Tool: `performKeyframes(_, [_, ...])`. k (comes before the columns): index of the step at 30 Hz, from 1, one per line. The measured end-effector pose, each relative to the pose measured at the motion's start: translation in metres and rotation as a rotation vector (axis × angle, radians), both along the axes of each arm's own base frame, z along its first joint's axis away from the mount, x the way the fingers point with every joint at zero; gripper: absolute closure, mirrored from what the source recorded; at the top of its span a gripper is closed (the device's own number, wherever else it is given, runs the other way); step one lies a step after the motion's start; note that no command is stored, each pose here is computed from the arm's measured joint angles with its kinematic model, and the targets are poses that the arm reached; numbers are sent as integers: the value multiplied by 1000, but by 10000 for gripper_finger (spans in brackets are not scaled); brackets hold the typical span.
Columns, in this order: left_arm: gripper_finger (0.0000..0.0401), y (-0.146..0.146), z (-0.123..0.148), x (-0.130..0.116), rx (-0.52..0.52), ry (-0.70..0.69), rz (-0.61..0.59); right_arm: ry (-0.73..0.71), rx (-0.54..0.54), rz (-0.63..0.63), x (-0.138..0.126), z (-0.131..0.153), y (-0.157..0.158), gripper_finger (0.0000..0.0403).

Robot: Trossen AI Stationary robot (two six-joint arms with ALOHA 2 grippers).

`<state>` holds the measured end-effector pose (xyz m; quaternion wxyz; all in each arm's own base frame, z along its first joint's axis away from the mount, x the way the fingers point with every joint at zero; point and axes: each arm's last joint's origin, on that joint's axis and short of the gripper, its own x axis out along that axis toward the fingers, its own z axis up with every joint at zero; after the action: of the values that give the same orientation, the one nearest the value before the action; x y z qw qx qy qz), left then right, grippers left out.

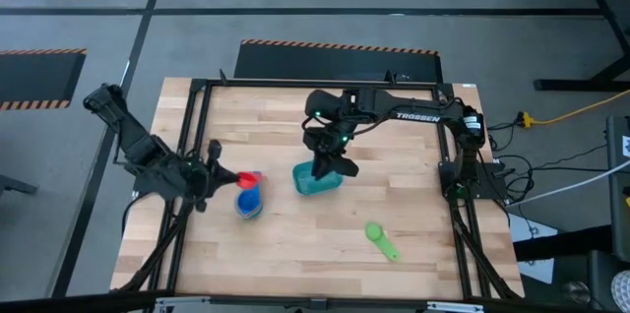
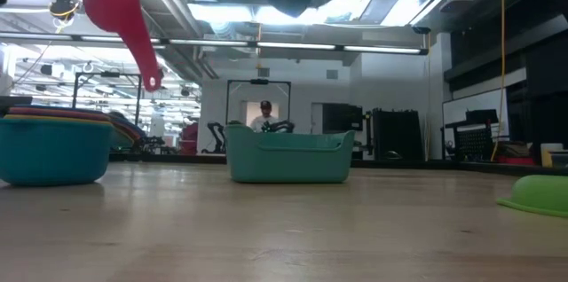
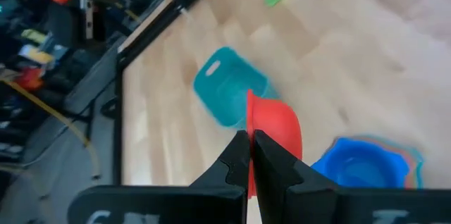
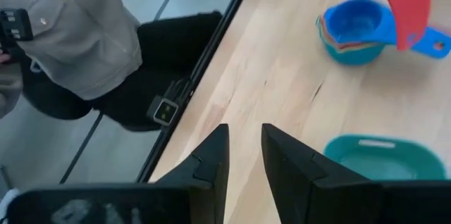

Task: Nest measuring cups in basket
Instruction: Stack the red measuring cup on top of the blue measuring cup

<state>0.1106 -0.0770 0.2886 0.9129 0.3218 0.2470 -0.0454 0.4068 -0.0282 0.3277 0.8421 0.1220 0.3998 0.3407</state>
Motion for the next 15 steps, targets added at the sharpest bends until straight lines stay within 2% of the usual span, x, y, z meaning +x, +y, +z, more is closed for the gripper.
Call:
performKeyframes(8, [400,-11,-7,4,82,23,-3,-33,12,-24,4,3,-1,314])
performKeyframes(15, [400,-25,-21,11,252,53,39,-33,12,-25,5,3,-1,314])
